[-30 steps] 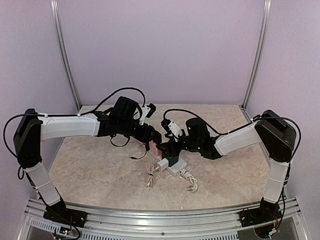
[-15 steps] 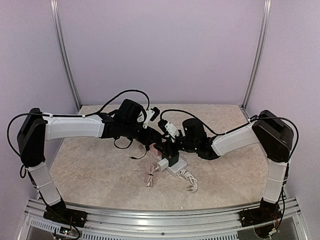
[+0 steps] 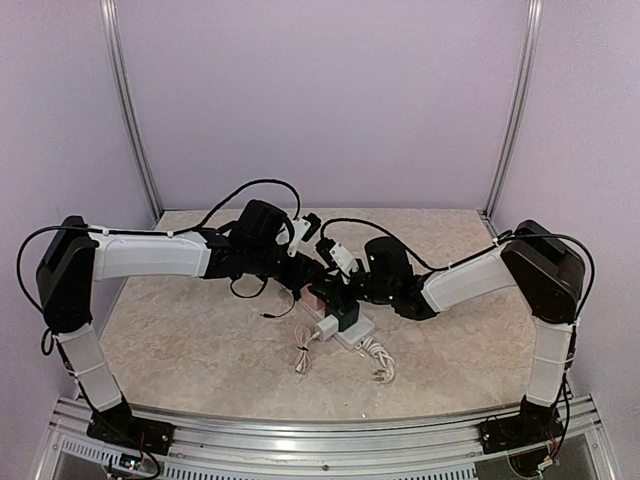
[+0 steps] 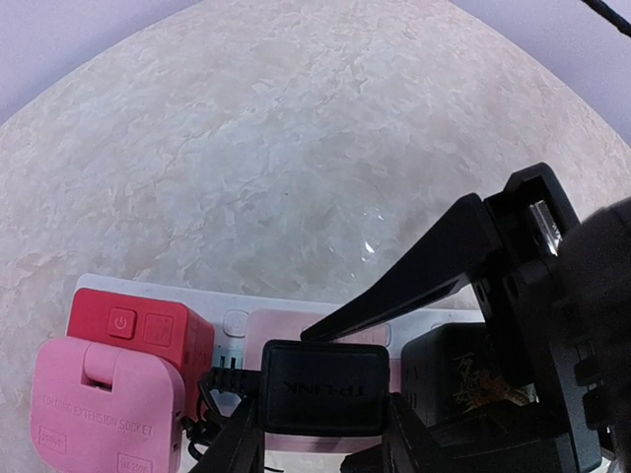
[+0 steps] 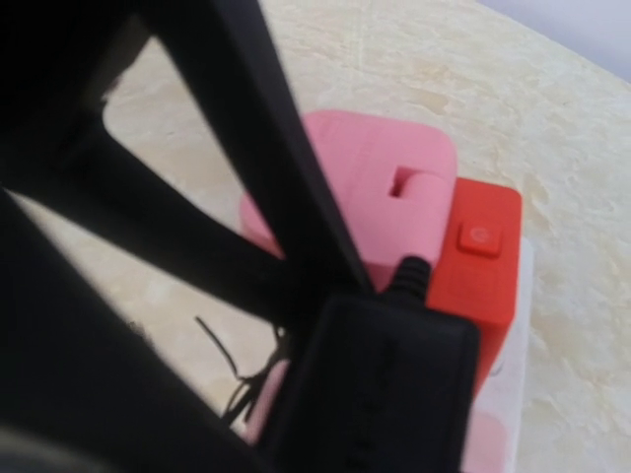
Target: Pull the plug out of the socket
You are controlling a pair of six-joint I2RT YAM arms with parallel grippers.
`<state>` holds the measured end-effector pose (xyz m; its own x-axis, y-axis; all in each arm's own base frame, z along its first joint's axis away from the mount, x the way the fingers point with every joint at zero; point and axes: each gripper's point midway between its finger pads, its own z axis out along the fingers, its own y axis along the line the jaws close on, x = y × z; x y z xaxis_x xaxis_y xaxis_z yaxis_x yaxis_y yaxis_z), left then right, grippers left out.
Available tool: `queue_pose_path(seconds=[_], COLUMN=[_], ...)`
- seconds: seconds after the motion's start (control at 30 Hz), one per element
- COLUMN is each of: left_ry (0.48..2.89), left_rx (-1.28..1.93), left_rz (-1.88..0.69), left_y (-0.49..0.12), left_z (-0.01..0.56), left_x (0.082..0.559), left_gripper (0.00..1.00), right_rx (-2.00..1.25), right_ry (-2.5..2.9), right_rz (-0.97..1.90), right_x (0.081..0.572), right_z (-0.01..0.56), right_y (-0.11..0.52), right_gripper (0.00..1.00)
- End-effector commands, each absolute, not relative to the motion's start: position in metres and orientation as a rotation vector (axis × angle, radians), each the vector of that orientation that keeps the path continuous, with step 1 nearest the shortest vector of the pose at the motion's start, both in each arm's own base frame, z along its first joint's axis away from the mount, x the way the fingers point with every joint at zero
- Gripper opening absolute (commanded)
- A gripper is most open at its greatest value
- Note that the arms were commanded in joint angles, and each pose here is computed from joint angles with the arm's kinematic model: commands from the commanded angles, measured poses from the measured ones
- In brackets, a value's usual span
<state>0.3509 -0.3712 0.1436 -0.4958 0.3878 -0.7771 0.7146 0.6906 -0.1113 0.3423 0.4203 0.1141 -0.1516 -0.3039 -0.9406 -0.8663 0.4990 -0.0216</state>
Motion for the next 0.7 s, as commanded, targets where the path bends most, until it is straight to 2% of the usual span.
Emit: queue_pose_path(seconds=[0.0, 0.37, 0.67], left_ry=[2.118, 1.974, 1.926], left_rx=[0.799, 0.746, 0.727], left_rz=[-0.542, -0.599, -0.653], left_y=[-0.368, -0.362, -0.36], left_z=[0.137, 0.182, 0.2], left_x=[0.359, 0.358, 0.362], left_gripper=[0.21, 0.1, 0.06], right_rx=[-1.041, -1.044, -1.051], right_ry=[1.785, 1.805, 1.826], right_rz=[0.649, 0.632, 0.621], right_x=[0.339, 0.341, 0.343], right_z=[0.082, 0.076, 0.069], right_y=[0.418, 0.417, 0.419], right_gripper=[0.52, 0.44, 0.41])
